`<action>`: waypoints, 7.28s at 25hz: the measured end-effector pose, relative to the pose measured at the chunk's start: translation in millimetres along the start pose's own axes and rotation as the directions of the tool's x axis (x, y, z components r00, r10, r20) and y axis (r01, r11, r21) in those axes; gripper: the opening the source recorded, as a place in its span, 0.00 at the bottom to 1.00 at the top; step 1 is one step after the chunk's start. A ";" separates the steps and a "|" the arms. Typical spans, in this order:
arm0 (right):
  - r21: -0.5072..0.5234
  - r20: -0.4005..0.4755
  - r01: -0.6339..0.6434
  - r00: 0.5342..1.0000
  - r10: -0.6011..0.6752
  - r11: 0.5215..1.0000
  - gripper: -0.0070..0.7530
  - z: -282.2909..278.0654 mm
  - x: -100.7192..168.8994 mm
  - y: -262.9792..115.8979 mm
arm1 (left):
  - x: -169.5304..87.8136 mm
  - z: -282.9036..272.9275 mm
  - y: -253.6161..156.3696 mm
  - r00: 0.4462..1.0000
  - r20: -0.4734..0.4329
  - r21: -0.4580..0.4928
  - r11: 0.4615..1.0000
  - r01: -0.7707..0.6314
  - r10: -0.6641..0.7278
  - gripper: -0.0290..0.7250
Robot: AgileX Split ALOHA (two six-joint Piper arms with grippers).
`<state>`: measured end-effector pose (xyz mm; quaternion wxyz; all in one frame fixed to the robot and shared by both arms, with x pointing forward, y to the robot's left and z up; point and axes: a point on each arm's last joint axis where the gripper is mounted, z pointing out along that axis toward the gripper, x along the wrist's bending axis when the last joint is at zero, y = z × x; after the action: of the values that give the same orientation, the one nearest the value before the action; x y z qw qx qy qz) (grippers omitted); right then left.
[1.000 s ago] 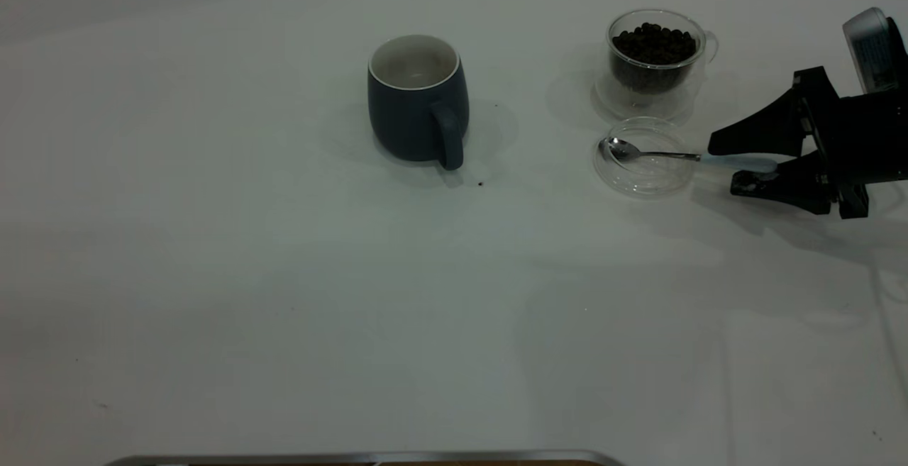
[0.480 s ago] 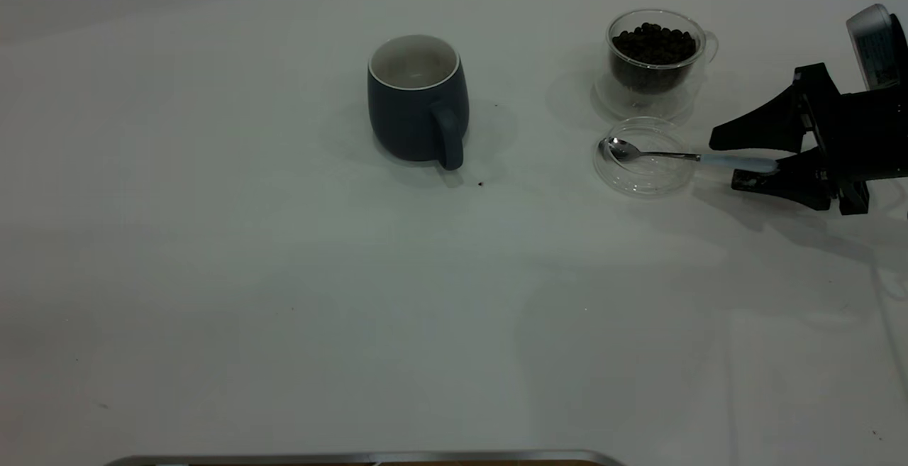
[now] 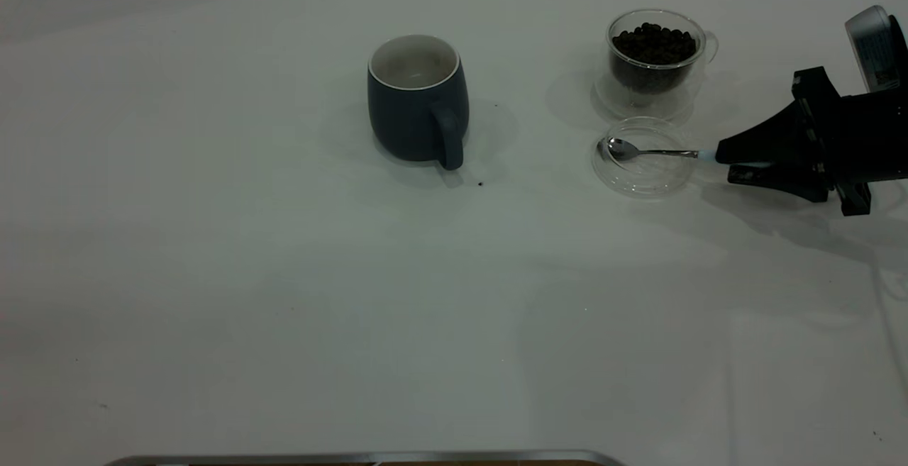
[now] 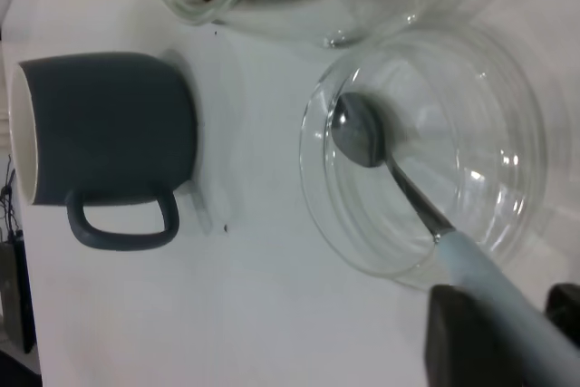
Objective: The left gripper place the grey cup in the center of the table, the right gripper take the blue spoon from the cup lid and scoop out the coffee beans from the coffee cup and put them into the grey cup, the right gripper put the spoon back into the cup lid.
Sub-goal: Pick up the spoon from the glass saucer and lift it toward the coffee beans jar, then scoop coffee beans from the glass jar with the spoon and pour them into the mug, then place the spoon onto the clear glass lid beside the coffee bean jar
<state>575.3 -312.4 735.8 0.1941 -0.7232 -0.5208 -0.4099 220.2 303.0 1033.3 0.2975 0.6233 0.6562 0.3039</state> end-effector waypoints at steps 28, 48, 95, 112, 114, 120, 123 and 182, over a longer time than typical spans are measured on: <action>-0.044 -0.043 0.196 0.979 -0.198 0.980 0.15 -81.3 96.5 65.0 | 0.1 0.0 0.0 1.000 -0.001 0.000 1.000 0.002 -0.002 0.70; 0.025 -0.010 0.008 1.000 -0.008 1.000 0.15 -41.7 55.7 102.1 | 0.1 0.0 0.0 1.000 -0.001 0.000 1.000 0.000 0.000 0.70; 0.062 -0.153 -0.064 0.986 0.073 0.996 0.15 -51.6 41.4 100.1 | 0.2 0.0 0.0 1.000 -0.002 0.000 1.000 0.001 -0.001 0.70; 0.129 -0.206 0.004 0.978 0.023 0.992 0.15 -8.2 84.9 86.7 | 0.2 0.0 0.0 1.000 -0.002 0.000 1.000 0.000 0.000 0.70; 0.124 -0.210 0.022 0.978 0.005 0.992 0.15 -9.8 92.4 87.8 | 0.2 0.0 0.0 1.000 -0.002 0.000 1.000 0.000 0.000 0.70; 0.128 -0.227 0.072 0.973 -0.041 0.989 0.15 -10.6 118.0 87.2 | 0.2 0.0 0.0 1.000 -0.002 0.000 1.000 0.000 0.000 0.70; 0.157 -0.233 0.091 0.971 -0.053 0.983 0.15 -0.3 128.4 80.5 | 0.2 0.0 0.0 1.000 -0.002 0.000 1.000 0.000 0.000 0.70; 0.061 -0.143 0.710 0.702 -0.698 0.702 0.15 49.1 225.1 42.2 | 0.2 0.0 0.0 1.000 -0.002 0.000 1.000 0.000 0.000 0.70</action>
<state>660.3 -160.0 892.1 0.0906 -0.4339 -0.7681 -0.4621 220.2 303.1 1033.3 0.2969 0.6230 0.6565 0.3044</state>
